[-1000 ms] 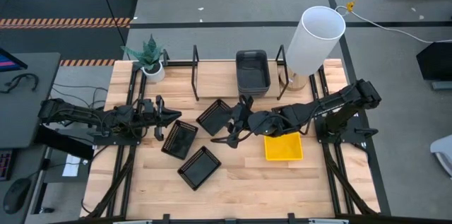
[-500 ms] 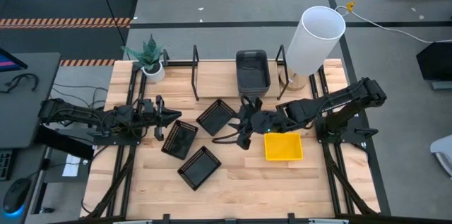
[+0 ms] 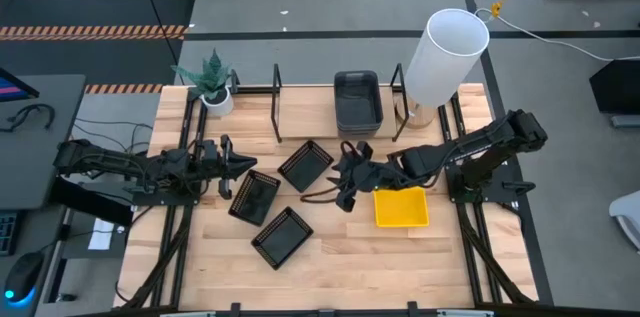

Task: Stack baskets on shelf by color
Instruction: Stack the bottom right black bin on the top right black bin

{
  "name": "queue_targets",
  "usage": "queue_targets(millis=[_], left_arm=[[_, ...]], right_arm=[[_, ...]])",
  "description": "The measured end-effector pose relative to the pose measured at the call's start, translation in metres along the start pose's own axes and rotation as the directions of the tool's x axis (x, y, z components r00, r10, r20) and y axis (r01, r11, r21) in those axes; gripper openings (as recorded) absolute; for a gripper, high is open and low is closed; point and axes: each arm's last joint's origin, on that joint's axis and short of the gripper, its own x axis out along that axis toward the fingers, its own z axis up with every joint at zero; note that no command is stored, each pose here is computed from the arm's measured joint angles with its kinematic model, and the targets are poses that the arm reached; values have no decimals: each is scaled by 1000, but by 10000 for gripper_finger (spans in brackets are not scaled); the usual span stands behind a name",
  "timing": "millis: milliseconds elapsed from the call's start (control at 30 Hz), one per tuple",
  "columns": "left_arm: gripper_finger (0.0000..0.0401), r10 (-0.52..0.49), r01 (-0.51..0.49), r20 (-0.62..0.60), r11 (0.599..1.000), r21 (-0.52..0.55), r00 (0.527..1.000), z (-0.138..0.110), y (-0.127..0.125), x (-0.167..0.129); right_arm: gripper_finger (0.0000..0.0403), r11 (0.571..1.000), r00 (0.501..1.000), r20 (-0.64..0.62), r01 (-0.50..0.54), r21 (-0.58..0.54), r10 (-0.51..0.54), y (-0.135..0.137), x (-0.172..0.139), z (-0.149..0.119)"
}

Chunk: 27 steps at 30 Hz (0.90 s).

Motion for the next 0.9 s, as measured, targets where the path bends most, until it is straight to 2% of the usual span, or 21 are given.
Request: queue_targets(millis=[400,600,900], left_arm=[[32,0,0,0,1000,0,1000,0,0,0],[33,0,0,0,1000,0,1000,0,0,0],[36,0,0,-1,1000,0,1000,0,0,0]], right_arm=[[152,1000,998,54,-23,-9,23,-5,-12,11],[152,999,996,90,-24,21,22,-9,-13,17],[152,1000,993,114,-21,4,20,-12,-11,21]])
